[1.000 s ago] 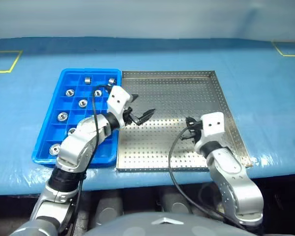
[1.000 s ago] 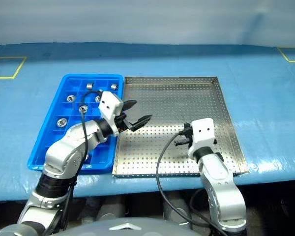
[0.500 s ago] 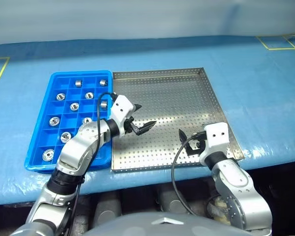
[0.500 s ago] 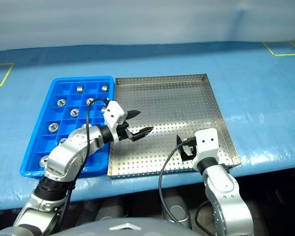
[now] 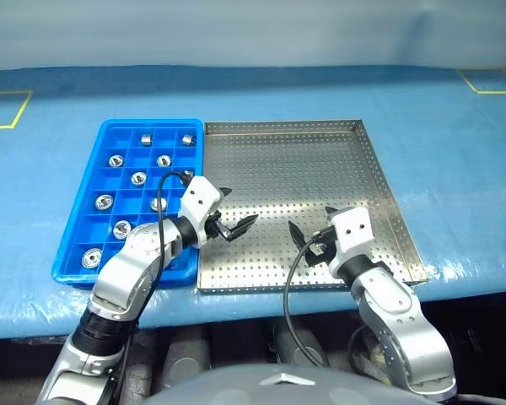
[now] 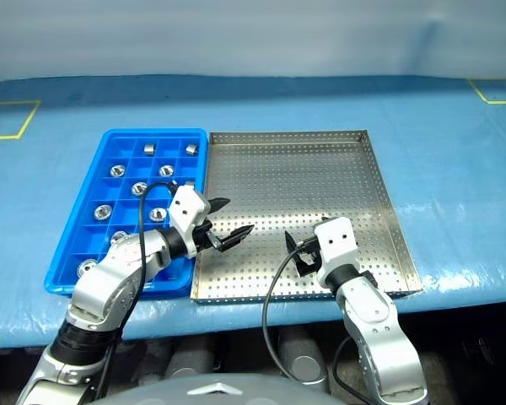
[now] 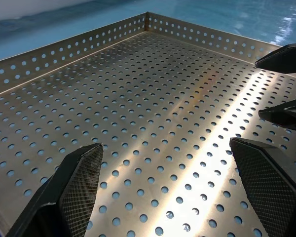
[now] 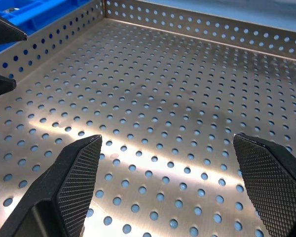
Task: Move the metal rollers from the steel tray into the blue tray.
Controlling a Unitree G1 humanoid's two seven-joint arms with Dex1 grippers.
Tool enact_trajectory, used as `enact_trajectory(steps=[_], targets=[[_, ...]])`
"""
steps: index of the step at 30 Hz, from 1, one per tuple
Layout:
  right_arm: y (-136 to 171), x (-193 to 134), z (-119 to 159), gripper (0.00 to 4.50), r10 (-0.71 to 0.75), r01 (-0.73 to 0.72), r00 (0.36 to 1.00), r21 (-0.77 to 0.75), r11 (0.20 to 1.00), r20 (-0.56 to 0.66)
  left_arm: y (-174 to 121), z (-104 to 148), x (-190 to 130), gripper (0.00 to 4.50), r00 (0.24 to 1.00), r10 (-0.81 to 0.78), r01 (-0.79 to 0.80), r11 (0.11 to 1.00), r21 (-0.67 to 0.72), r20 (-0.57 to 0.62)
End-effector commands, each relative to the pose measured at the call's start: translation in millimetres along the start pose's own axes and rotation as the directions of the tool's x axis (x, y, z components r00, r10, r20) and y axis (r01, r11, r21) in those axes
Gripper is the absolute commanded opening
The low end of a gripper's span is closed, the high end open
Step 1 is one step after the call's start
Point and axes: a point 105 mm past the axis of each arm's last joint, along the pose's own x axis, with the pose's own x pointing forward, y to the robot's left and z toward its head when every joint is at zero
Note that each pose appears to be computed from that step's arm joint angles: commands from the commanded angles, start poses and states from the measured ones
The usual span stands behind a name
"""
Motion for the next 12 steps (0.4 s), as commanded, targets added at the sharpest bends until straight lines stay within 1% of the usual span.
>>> enact_trajectory(steps=[1,4,12], targets=[[4.5,-2.8,7.4,4.48,0.032,-0.030,0.999,-0.055,0.998,0.044,-0.8,17.3,-5.7,4.50,0.997,0.003,-0.006,0.999,0.052,0.071],[7.8,-5.1,3.4,4.48,0.065,-0.064,0.998,-0.059,0.996,0.020,-1.5,17.1,-7.4,4.50,0.997,-0.004,-0.001,0.998,0.058,0.075],[2.7,-6.5,1.2,4.48,0.026,-0.025,1.000,-0.059,0.998,0.015,-3.5,15.6,-9.2,4.50,0.997,-0.013,0.009,0.999,0.053,0.080]])
